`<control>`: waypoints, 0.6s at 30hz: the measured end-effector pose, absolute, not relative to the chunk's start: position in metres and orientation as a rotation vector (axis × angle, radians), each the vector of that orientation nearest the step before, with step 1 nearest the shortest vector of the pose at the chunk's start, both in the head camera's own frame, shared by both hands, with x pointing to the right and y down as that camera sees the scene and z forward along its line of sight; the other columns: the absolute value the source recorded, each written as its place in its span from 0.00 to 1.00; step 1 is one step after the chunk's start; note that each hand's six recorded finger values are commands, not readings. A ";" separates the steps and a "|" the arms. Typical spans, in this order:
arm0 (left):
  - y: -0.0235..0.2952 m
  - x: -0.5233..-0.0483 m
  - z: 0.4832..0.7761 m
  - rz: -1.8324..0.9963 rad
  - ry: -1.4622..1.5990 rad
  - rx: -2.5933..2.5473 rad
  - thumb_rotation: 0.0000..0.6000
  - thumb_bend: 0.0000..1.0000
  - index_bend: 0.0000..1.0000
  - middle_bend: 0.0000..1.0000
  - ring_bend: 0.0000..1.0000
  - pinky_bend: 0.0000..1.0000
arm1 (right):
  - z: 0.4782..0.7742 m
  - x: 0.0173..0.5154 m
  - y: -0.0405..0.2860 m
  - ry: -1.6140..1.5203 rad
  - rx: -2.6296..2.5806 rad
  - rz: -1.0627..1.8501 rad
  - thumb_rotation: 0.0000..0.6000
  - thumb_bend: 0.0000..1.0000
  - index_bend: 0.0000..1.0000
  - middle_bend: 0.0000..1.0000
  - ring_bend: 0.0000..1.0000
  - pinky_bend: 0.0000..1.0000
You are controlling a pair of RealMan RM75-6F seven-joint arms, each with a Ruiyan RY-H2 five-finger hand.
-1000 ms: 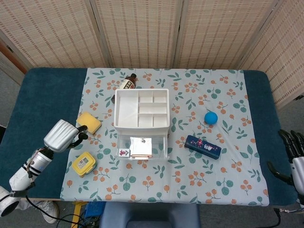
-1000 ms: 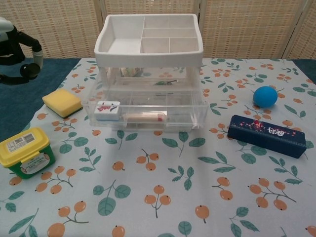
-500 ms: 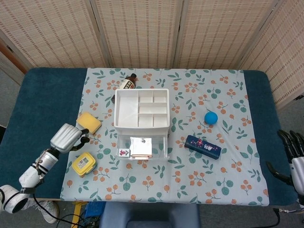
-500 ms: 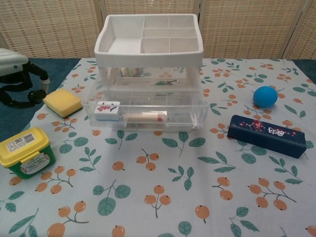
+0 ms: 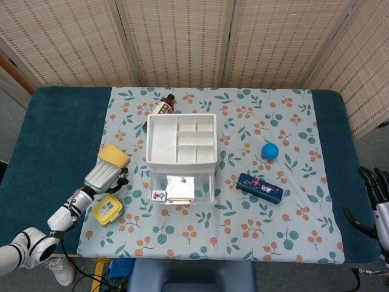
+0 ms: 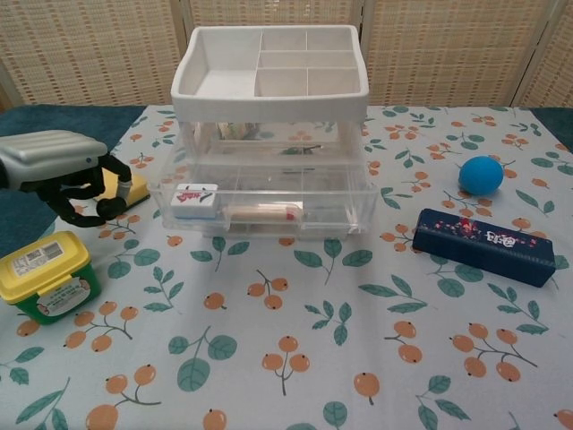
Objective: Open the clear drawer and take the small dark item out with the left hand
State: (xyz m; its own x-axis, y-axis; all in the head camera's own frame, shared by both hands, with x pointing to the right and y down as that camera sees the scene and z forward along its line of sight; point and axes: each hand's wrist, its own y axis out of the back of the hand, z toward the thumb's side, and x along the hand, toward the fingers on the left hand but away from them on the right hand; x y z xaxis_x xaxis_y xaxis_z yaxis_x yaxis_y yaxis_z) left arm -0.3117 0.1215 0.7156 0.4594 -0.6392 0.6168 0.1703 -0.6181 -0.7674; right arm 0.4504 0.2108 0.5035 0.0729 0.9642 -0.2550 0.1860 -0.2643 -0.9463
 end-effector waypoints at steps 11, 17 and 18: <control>0.125 -0.310 0.717 -1.268 0.393 -1.888 1.00 0.27 0.21 0.90 1.00 1.00 | 0.502 0.451 0.210 -1.182 -1.573 1.262 1.00 0.30 0.00 0.08 0.00 0.01; 0.122 -0.325 0.706 -1.320 0.453 -1.862 1.00 0.27 0.12 0.86 0.98 1.00 | 0.503 0.452 0.209 -1.182 -1.576 1.261 1.00 0.30 0.00 0.08 0.00 0.01; 0.120 -0.329 0.703 -1.334 0.473 -1.854 1.00 0.27 0.12 0.86 0.97 1.00 | 0.503 0.452 0.209 -1.182 -1.577 1.262 1.00 0.30 0.00 0.08 0.00 0.01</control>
State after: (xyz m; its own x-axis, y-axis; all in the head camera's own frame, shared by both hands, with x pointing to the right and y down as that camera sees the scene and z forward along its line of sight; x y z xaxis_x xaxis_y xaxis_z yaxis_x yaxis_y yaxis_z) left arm -0.3293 0.1204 0.7032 0.3779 -0.6863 0.6214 0.1414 -0.6205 -0.7714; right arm 0.4521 0.2090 0.5029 0.0741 0.9646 -0.2532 0.1897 -0.2629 -0.9460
